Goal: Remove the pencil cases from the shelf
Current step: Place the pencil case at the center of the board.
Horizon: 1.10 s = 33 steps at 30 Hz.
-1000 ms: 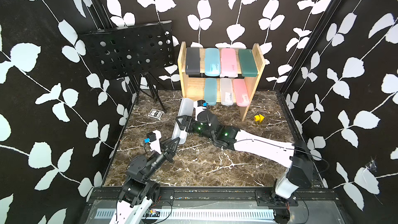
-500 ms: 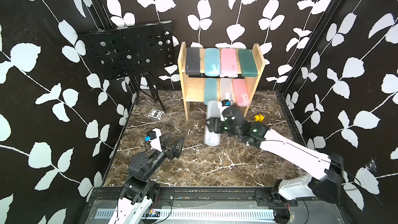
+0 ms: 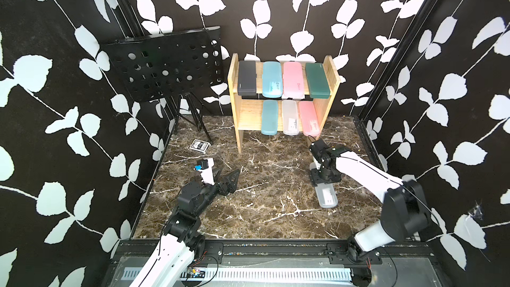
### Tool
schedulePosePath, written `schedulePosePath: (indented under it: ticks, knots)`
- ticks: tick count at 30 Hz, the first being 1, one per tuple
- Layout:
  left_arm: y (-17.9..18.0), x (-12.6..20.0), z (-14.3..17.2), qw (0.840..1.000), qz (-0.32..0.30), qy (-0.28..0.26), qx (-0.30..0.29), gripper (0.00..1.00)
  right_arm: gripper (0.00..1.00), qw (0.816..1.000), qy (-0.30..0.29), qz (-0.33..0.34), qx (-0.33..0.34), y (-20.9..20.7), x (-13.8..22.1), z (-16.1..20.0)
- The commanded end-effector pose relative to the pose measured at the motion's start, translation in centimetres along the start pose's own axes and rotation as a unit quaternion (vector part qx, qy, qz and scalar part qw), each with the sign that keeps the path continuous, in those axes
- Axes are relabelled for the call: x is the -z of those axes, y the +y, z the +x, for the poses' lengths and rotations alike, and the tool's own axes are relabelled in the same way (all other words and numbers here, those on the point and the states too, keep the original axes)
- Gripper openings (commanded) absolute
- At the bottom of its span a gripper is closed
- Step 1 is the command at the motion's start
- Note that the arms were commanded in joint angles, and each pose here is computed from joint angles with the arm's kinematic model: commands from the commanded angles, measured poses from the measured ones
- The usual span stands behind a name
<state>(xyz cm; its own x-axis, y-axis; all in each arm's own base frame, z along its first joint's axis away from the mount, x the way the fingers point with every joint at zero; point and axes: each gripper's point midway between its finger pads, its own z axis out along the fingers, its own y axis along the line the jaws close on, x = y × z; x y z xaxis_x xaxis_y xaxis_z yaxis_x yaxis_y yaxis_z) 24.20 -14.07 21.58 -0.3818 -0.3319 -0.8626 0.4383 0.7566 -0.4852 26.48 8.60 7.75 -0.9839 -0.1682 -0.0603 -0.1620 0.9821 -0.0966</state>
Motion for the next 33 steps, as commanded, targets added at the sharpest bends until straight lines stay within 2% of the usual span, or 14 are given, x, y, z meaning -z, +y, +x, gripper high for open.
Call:
schedulePosePath:
  ticks: [1, 8, 13, 17, 19, 22, 24, 25, 26, 31, 33]
  knots:
    - [-1.0, -0.7, -1.2, 1.0, 0.021, -0.014, -0.004, 0.99, 0.0, 0.999, 0.036, -0.003, 0.015, -2.0, -2.2, 0.9]
    - [-0.9, -2.3, -0.6, 1.0, 0.022, 0.014, -0.005, 0.99, 0.05, 0.999, 0.013, -0.041, -0.032, -3.8, -5.5, 0.2]
    - [-0.8, -3.0, -0.6, 1.0, 0.024, 0.018, -0.003, 0.99, 0.08, 0.998, 0.022, -0.041, -0.031, -4.6, -7.1, 0.0]
    - [-0.9, -3.4, -0.5, 0.999, 0.027, 0.021, 0.005, 0.99, 0.1, 0.997, 0.061, -0.031, -0.028, -5.6, -8.5, 0.5]
    - [-0.9, -3.6, -0.5, 0.999, 0.028, 0.023, 0.01, 0.99, 0.21, 0.997, 0.071, -0.025, -0.035, -6.1, -8.8, 0.7]
    - [-1.1, -3.8, -0.7, 0.999, 0.031, 0.026, 0.017, 0.99, 0.57, 0.997, 0.064, -0.029, -0.037, -6.1, -8.6, 0.5]
    - [-1.4, -4.2, -0.9, 0.999, 0.037, 0.029, 0.028, 0.99, 0.73, 0.998, 0.046, -0.033, -0.043, -6.0, -8.1, 0.2]
    - [-1.5, -4.3, -1.0, 0.998, 0.041, 0.029, 0.034, 0.99, 0.89, 0.998, 0.035, -0.035, -0.047, -5.9, -7.7, -0.1]
    - [-1.7, -4.5, -1.1, 0.998, 0.046, 0.03, 0.042, 0.99, 1.0, 0.998, 0.023, -0.039, -0.049, -5.8, -7.3, -0.2]
    - [-2.9, -5.5, -2.1, 0.994, 0.071, 0.03, 0.079, 0.99, 1.0, 0.996, -0.024, -0.057, -0.066, -5.4, -5.1, -1.1]
    - [-3.2, -6.0, -2.6, 0.992, 0.076, 0.03, 0.097, 0.99, 1.0, 0.993, -0.065, -0.064, -0.079, -5.4, -2.8, -1.7]
